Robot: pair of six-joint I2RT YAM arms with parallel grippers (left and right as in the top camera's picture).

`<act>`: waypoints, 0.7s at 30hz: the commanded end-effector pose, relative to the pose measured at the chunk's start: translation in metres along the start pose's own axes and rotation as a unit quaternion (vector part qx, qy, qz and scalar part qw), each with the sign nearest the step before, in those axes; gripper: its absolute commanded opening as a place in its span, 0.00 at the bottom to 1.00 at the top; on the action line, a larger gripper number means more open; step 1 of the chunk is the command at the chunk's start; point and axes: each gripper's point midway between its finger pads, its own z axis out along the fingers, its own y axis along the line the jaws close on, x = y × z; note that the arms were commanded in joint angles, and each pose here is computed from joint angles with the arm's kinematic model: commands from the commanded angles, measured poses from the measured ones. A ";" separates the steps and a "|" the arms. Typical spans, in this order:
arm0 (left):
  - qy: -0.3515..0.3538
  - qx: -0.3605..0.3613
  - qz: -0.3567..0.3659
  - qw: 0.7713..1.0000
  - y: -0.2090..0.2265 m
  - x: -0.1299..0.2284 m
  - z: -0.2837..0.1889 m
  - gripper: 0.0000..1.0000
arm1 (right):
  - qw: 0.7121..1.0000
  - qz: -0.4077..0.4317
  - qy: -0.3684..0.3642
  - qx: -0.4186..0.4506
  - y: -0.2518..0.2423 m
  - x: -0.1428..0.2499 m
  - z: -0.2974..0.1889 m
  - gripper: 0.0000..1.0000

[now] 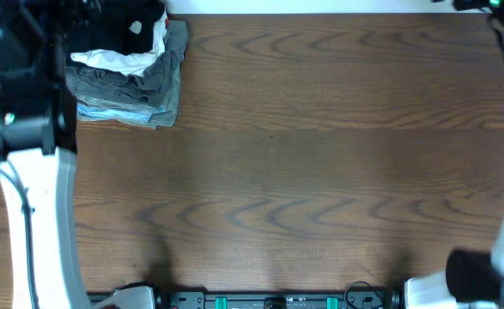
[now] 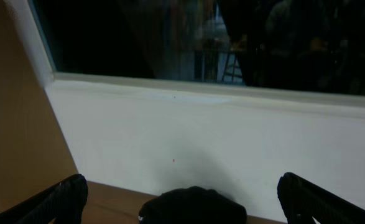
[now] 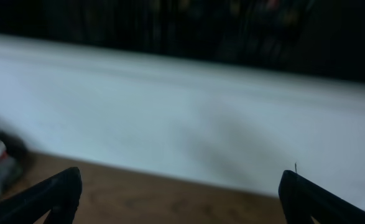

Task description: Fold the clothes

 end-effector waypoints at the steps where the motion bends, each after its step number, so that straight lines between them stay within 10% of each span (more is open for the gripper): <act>1: -0.007 -0.002 -0.006 1.000 0.002 -0.008 -0.009 0.98 | 0.999 -0.015 -0.033 0.014 0.001 -0.025 -0.040 0.99; 21: 0.142 -0.006 0.007 0.990 0.005 0.064 -0.020 0.98 | 0.995 0.012 0.096 0.002 0.015 0.035 -0.081 0.99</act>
